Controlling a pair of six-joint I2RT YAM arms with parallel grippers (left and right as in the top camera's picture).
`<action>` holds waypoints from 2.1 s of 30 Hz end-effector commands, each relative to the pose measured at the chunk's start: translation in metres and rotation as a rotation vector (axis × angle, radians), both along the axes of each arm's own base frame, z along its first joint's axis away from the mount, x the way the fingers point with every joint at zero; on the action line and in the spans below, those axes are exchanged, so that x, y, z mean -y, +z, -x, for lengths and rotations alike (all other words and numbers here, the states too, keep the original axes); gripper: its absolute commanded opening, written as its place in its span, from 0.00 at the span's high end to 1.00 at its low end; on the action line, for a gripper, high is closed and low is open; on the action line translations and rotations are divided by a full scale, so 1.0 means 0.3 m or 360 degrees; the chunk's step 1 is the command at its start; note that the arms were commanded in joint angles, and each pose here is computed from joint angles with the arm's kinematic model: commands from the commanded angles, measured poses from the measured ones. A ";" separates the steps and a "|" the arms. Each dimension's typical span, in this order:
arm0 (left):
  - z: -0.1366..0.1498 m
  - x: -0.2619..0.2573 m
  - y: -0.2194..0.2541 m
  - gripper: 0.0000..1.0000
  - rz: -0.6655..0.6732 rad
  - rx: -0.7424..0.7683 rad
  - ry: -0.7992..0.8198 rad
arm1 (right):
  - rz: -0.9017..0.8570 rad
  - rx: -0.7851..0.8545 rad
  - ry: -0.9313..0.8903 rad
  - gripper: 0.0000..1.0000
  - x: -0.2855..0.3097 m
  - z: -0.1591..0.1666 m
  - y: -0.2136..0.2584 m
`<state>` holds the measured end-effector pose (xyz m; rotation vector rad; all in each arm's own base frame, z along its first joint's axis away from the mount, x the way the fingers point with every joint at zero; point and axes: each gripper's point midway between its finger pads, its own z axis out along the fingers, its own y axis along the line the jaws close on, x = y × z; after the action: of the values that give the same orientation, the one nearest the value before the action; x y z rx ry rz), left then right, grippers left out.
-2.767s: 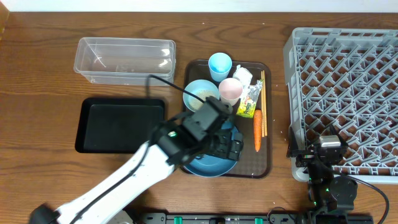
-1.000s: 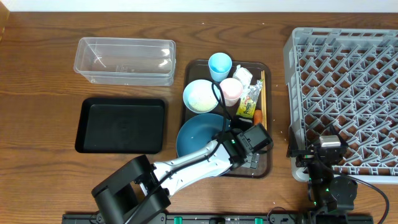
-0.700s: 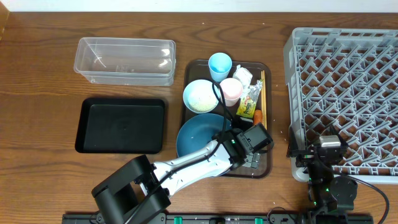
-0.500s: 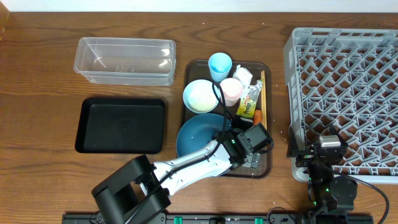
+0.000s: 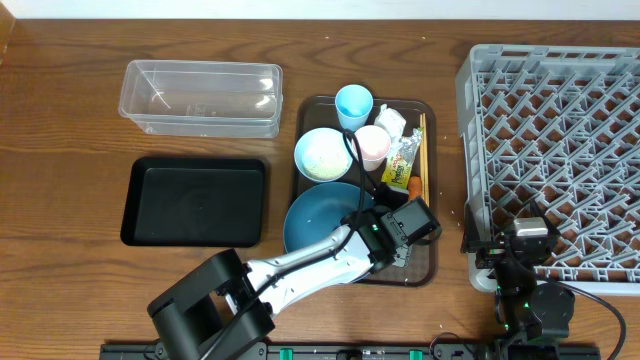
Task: Sort waste into correct bins and load items into the dishwasher rack
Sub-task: 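Grasp the blue plate rim with the left gripper, then lift the blue plate and carry it left over the black tray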
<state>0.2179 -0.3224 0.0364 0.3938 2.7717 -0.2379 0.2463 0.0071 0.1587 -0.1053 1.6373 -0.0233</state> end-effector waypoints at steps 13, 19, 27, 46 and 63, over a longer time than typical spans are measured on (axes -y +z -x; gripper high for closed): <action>-0.005 -0.013 -0.052 0.55 -0.0074 0.0005 -0.0016 | -0.0013 0.0000 -0.0025 0.01 0.010 0.000 -0.003; -0.006 -0.013 -0.053 0.73 -0.0075 0.0005 -0.0016 | -0.0013 0.0000 -0.0025 0.01 0.010 0.000 -0.003; -0.005 -0.014 -0.053 0.91 -0.0076 0.0005 -0.0017 | -0.0013 0.0000 -0.0025 0.01 0.010 0.000 -0.003; 0.014 -0.047 0.060 0.94 -0.0038 0.0021 -0.0005 | -0.0013 0.0001 -0.0025 0.01 0.010 0.000 -0.002; 0.032 -0.089 0.378 0.94 0.0248 0.0216 -0.0024 | -0.0013 0.0000 -0.0025 0.01 0.010 0.000 -0.003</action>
<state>0.2064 -0.3019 0.1308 0.3782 2.6485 -0.3861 0.2463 0.0071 0.1588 -0.1056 1.6369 -0.0236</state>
